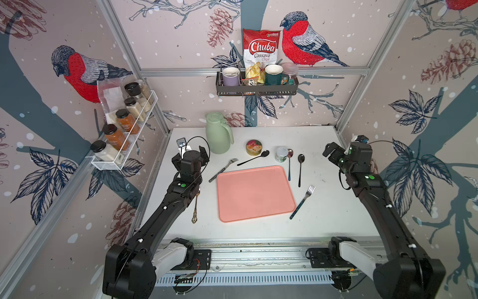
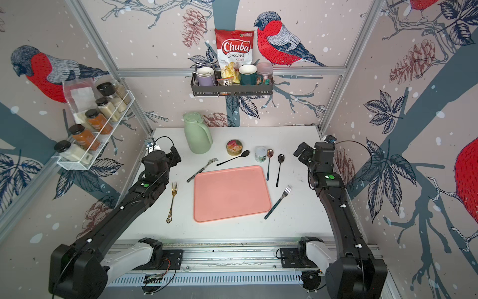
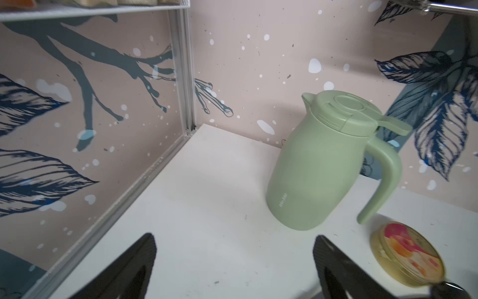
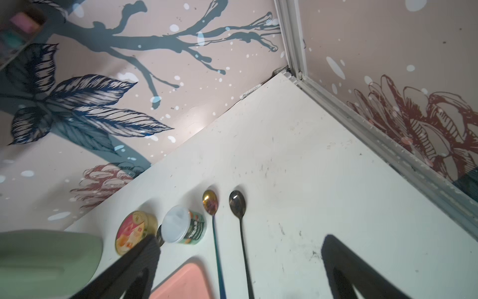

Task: Set the spoon and fork side by side
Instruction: Pick up the fork at the center of the board.

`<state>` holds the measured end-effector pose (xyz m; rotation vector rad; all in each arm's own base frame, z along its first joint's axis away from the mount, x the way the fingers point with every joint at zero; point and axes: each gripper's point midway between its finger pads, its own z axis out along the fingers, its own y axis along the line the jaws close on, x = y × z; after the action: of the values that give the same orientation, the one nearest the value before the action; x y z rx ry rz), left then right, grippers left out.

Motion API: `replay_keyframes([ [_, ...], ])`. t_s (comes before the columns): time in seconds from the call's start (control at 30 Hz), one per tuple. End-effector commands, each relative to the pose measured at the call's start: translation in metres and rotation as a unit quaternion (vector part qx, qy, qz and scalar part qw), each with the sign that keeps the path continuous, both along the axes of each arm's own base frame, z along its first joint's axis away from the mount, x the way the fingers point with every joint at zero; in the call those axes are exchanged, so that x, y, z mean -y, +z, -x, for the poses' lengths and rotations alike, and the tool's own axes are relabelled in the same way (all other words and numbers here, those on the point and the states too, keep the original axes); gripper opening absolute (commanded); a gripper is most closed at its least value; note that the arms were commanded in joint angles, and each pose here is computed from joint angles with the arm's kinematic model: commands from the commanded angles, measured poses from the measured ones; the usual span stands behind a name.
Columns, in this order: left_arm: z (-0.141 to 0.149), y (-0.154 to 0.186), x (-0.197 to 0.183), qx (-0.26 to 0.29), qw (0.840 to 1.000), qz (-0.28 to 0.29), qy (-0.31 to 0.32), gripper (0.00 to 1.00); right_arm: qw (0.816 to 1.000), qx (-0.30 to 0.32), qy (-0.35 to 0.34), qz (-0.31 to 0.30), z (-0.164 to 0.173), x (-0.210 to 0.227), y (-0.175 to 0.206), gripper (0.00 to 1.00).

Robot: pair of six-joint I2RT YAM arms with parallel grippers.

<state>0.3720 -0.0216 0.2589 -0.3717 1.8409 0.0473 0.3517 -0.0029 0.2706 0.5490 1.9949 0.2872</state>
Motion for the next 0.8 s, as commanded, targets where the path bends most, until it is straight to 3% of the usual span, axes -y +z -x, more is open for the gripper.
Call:
replay_keyframes([
  [0.0,0.014,-0.026,0.043,-0.08,0.989,0.078,-0.094,0.96,0.995,-0.071,0.043,-0.05,0.033,-0.021,-0.016,0.99],
  [0.13,0.028,-0.011,0.089,-0.104,0.978,0.059,-0.169,0.95,0.991,-0.1,0.056,-0.066,0.056,-0.028,-0.021,0.98],
  [0.2,0.039,-0.007,0.117,-0.12,0.967,0.052,-0.218,0.95,0.989,-0.113,0.059,-0.076,0.066,-0.031,-0.028,0.93],
  [0.43,0.071,0.003,0.176,-0.151,0.936,0.003,-0.318,0.83,0.981,-0.183,0.033,-0.063,0.09,-0.025,-0.068,0.85],
  [0.63,0.081,-0.008,0.188,-0.168,0.923,0.012,-0.346,0.79,0.956,-0.29,0.033,-0.023,0.114,-0.038,-0.128,0.85],
  [0.77,0.084,-0.018,0.189,-0.176,0.92,0.013,-0.351,0.79,0.937,-0.347,0.014,-0.022,0.133,-0.042,-0.165,0.78],
])
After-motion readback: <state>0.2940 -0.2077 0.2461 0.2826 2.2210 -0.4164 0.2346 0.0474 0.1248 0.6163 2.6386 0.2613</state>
